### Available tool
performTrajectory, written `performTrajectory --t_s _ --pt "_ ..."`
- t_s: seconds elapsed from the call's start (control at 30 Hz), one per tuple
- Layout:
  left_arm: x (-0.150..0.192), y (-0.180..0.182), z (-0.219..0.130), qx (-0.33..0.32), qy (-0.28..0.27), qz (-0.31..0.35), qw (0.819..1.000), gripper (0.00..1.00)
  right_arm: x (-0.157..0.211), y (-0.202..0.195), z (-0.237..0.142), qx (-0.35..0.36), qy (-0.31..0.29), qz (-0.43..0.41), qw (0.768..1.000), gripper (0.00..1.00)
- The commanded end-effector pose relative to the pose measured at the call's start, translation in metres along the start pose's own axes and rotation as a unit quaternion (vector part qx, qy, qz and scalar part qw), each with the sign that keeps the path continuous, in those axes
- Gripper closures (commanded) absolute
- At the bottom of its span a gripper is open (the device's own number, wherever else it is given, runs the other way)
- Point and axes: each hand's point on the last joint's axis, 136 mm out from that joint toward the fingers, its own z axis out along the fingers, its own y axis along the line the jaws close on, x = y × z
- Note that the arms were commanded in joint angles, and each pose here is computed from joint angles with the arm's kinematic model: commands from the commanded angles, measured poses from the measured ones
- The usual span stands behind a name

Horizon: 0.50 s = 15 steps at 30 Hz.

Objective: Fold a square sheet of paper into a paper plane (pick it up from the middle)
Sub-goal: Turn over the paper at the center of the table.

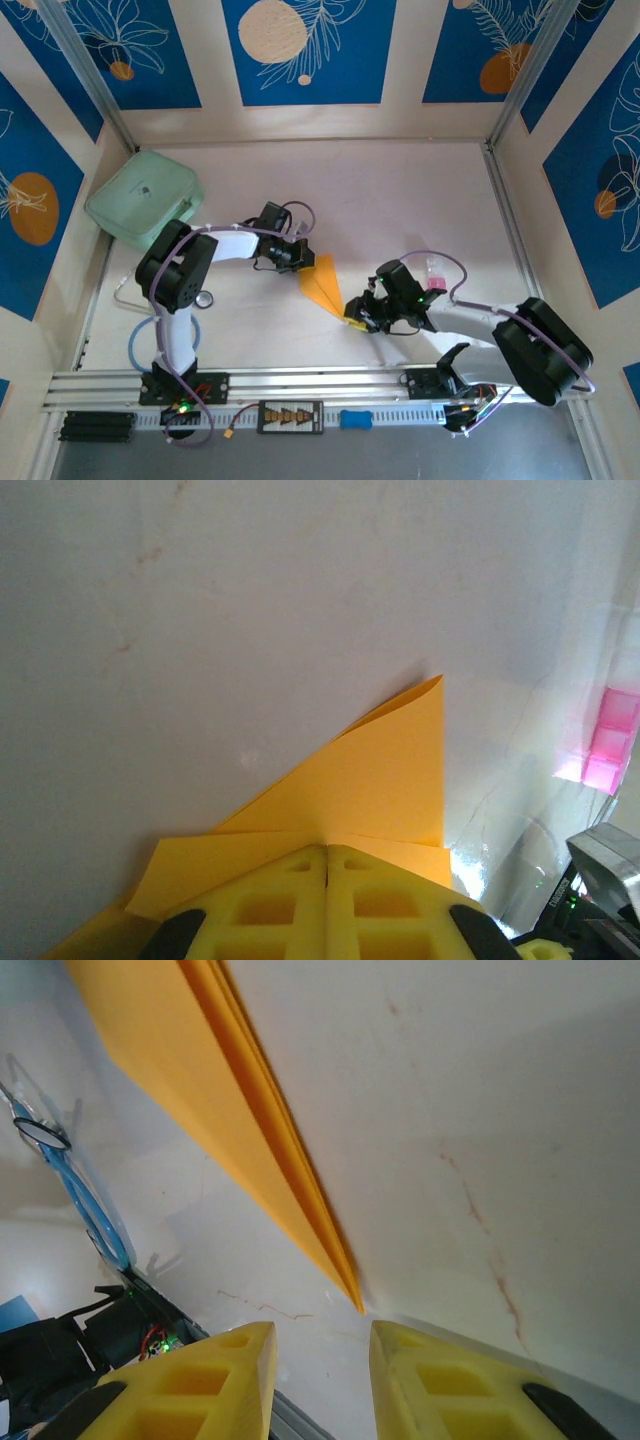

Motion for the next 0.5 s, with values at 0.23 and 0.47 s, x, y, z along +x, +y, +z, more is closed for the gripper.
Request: performTrajectory --t_s 0.23,0.47 --pt "0.0096 0.0332 -0.0009 -0.048 0.008 -0.036 0.998 0.99 0.0009 0.0011 0.0116 -0.004 0.032 0.004 0.999 0.72" --pt "0.0098 0.0327 -0.0002 -0.045 0.009 -0.037 0.998 0.99 -0.0041 0.007 0.0107 -0.013 0.023 -0.005 1.0 0.74"
